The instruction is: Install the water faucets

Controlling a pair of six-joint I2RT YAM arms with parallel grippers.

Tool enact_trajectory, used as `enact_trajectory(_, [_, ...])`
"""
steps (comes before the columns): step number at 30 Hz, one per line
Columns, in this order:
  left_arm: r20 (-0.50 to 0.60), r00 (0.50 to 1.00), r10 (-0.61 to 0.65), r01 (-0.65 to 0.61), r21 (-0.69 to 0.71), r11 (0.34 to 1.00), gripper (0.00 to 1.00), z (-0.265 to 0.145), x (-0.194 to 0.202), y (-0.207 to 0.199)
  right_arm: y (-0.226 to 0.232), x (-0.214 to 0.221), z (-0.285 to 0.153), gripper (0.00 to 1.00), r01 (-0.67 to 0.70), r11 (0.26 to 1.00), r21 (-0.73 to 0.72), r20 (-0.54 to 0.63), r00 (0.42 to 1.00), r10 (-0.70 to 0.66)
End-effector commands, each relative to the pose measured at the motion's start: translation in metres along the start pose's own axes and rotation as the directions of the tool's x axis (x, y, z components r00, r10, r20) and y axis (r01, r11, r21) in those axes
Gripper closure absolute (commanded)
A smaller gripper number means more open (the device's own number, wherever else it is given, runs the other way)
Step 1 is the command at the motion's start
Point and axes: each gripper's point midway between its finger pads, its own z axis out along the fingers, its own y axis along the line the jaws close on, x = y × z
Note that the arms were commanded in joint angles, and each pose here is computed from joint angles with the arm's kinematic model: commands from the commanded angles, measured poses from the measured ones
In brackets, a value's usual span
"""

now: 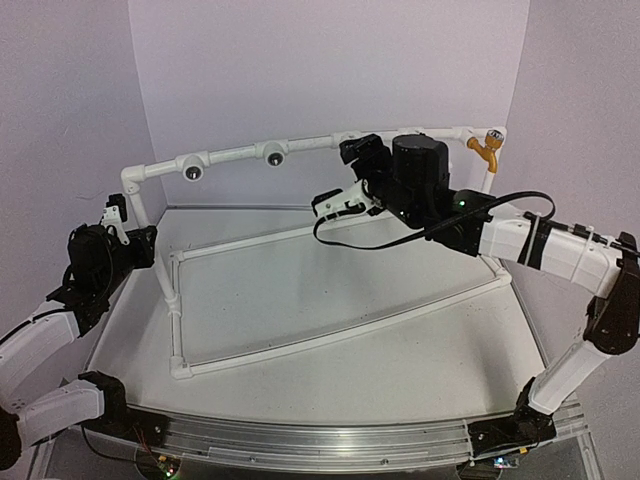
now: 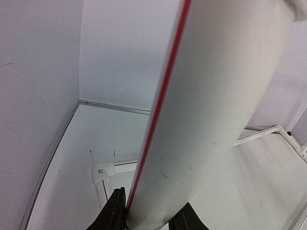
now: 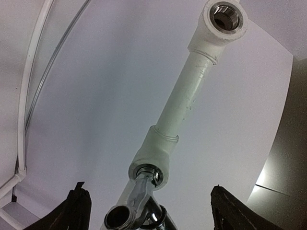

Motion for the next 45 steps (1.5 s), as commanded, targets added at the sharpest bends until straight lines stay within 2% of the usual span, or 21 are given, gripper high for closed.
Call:
enact_trajectory(1, [-0.105,0.985,-0.138,0.146,0.073,0.987,1.0,0.0,0.021,-0.016,-0.037,0.028,0.015,0.18,0.076,0.992,0.103,-0.146,0.987,-0.061])
enact_trajectory(5, [-0.103,0.985,-0.138,0.146,0.075,0.987,1.0,0.0,0.02,-0.017,-0.035,0.041,0.03,0.27,0.096,0.992,0.078,-0.215,0.973,-0.077])
enact_trajectory(9, [-0.101,0.985,-0.138,0.145,0.074,0.987,1.0,0.0,0.019,-0.017,-0.035,0.047,0.034,0.42,0.081,0.994,0.067,-0.252,0.966,-0.061])
enact_trajectory(14, [-0.106,0.985,-0.136,0.144,0.075,0.987,1.0,0.001,0.02,-0.017,-0.018,0.052,0.038,0.54,0.053,0.998,0.025,-0.29,0.956,-0.044])
enact_trajectory(18, [-0.103,0.985,-0.135,0.143,0.073,0.987,1.0,0.0,0.02,-0.016,0.003,0.05,0.042,0.77,0.004,1.0,-0.021,-0.318,0.948,-0.01])
enact_trajectory(20, [-0.104,0.985,-0.135,0.142,0.072,0.987,1.0,0.001,0.02,-0.016,0.011,0.048,0.046,0.88,-0.05,0.998,-0.028,-0.334,0.942,0.038])
enact_trajectory(23, [-0.106,0.985,-0.135,0.143,0.073,0.987,1.0,0.001,0.02,-0.016,0.022,0.039,0.051,0.97,-0.145,0.989,-0.023,-0.348,0.929,0.128])
enact_trajectory(27, [-0.108,0.985,-0.133,0.142,0.075,0.987,1.0,0.002,0.02,-0.017,0.024,0.026,0.062,1.0,-0.305,0.952,0.027,-0.393,0.872,0.291])
enact_trajectory(30, [-0.112,0.985,-0.134,0.143,0.073,0.987,1.0,0.002,0.021,-0.017,0.018,0.008,0.068,1.0,-0.476,0.875,0.093,-0.364,0.801,0.475])
enact_trajectory(31, [-0.112,0.985,-0.134,0.143,0.073,0.987,1.0,0.002,0.022,-0.017,0.014,0.003,0.069,1.0,-0.541,0.833,0.118,-0.347,0.763,0.545])
enact_trajectory(32, [-0.112,0.985,-0.134,0.143,0.073,0.987,1.0,0.002,0.022,-0.017,0.011,-0.001,0.071,1.0,-0.627,0.765,0.146,-0.328,0.699,0.635])
enact_trajectory(34, [-0.114,0.984,-0.134,0.143,0.074,0.987,1.0,0.003,0.022,-0.017,0.006,-0.005,0.074,1.0,-0.769,0.613,0.184,-0.298,0.551,0.78])
enact_trajectory(36, [-0.114,0.984,-0.135,0.144,0.076,0.987,1.0,0.002,0.021,-0.018,0.003,-0.012,0.076,1.0,-0.884,0.429,0.186,-0.249,0.38,0.891])
enact_trajectory(38, [-0.115,0.984,-0.135,0.144,0.075,0.987,1.0,0.002,0.022,-0.017,-0.003,-0.019,0.075,1.0,-0.967,0.188,0.172,-0.175,0.158,0.972])
enact_trajectory(40, [-0.116,0.984,-0.135,0.145,0.076,0.987,1.0,0.003,0.022,-0.017,-0.013,-0.025,0.072,1.0,-0.988,-0.082,0.13,-0.1,-0.095,0.99])
enact_trajectory(42, [-0.116,0.984,-0.136,0.146,0.078,0.986,1.0,0.002,0.022,-0.018,-0.023,-0.03,0.071,1.0,-0.943,-0.325,0.069,-0.047,-0.328,0.943])
enact_trajectory(45, [-0.12,0.983,-0.137,0.147,0.079,0.986,1.0,0.003,0.023,-0.018,-0.043,-0.031,0.068,1.0,-0.787,-0.616,-0.039,0.017,-0.617,0.787])
